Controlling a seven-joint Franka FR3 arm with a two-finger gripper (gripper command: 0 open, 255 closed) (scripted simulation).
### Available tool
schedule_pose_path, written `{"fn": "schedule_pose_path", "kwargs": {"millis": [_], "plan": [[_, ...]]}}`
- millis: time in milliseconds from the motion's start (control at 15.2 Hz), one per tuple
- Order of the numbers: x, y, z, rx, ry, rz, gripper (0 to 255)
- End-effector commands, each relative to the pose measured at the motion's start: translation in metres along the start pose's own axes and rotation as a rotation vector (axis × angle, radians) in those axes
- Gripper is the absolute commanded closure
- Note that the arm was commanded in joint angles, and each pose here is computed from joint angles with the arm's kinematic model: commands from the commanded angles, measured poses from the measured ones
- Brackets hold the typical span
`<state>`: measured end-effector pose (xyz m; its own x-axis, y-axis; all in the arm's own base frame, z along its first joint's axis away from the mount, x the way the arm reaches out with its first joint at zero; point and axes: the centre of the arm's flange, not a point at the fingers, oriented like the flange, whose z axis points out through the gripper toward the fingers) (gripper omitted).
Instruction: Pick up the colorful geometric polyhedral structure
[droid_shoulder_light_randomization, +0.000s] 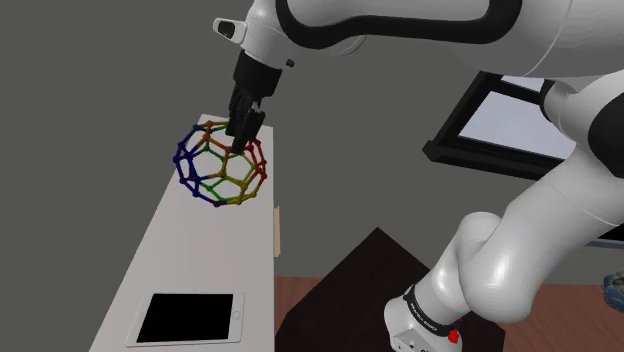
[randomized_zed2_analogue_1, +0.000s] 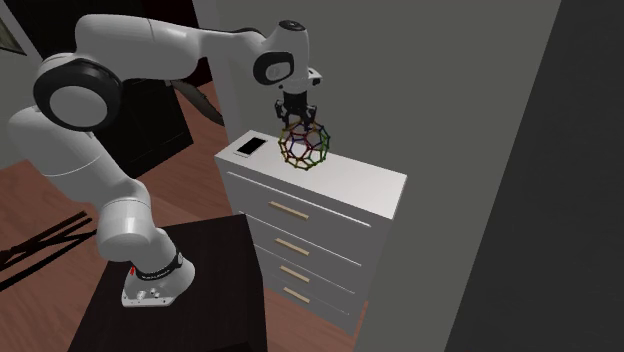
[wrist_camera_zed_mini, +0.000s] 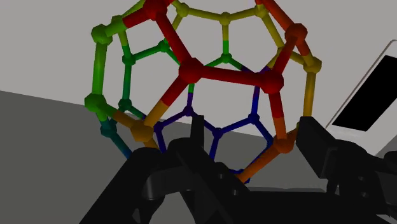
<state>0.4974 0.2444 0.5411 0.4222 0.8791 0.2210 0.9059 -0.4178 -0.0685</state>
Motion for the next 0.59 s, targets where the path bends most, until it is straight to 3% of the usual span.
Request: {"fn": "schedule_pose_path", "kwargs": {"millis": [0, 528], "plan": [[0.003, -0.001, -0.011, -0.001, 0.001, 0.0, 255], [0.012, -0.004, -0.052, -0.001, 0.001, 0.0, 255]]}}
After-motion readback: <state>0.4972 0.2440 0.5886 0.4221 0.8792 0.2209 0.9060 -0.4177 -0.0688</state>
